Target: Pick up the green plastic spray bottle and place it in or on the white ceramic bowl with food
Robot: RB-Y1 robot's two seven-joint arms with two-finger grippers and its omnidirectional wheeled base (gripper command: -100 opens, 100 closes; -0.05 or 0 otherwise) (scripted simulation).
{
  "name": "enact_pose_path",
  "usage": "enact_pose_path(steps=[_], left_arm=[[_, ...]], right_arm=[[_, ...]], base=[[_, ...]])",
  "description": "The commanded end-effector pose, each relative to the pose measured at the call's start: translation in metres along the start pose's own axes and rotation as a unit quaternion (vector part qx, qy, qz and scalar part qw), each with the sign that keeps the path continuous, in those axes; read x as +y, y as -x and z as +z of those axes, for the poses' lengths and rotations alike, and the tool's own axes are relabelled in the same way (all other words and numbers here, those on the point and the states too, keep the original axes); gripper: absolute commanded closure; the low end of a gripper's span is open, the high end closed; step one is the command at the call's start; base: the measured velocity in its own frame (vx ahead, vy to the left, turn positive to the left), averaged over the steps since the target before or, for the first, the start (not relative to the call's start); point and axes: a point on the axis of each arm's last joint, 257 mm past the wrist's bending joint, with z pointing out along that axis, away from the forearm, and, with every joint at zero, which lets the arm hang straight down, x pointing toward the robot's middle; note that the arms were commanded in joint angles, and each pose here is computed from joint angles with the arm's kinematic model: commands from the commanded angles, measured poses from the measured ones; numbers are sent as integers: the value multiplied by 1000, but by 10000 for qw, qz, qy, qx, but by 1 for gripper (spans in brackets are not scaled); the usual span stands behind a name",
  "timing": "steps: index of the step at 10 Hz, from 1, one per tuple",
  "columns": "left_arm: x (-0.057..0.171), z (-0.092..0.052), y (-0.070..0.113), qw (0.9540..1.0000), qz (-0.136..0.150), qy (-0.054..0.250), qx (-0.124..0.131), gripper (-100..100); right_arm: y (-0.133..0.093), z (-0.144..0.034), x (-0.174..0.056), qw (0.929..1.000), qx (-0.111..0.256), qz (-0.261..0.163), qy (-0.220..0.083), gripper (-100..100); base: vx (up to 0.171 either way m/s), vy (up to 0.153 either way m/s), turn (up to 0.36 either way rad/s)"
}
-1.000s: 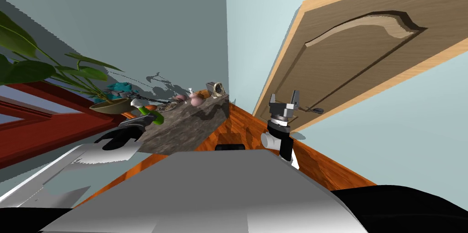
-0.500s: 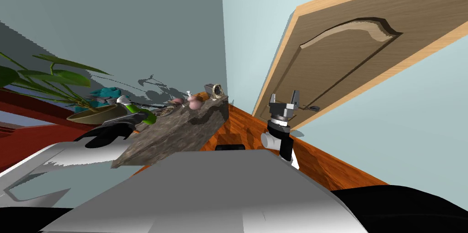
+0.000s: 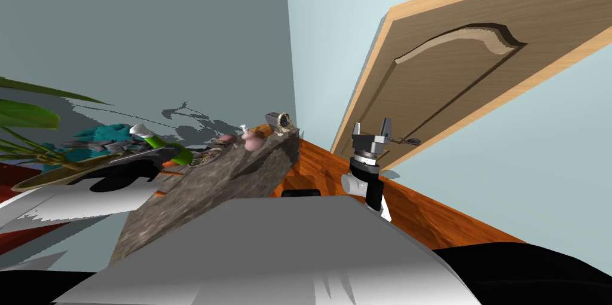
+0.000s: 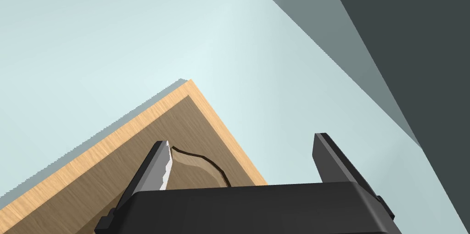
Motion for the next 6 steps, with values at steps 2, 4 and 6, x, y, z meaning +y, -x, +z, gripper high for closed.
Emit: enact_pose_path(steps=[2, 4, 6], left_arm=[[22, 0, 0, 9995, -124, 263, 84, 100], [37, 1, -4, 9987, -213, 443, 164, 100], [56, 0, -16, 9967, -334, 675, 313, 100]], right_arm=[[0, 0, 0, 10000, 0, 0, 0, 0], [0, 0, 0, 10000, 0, 0, 0, 0], [0, 0, 0, 10000, 0, 0, 0, 0]], base=[[190, 136, -64], [145, 157, -68], [179, 140, -55]])
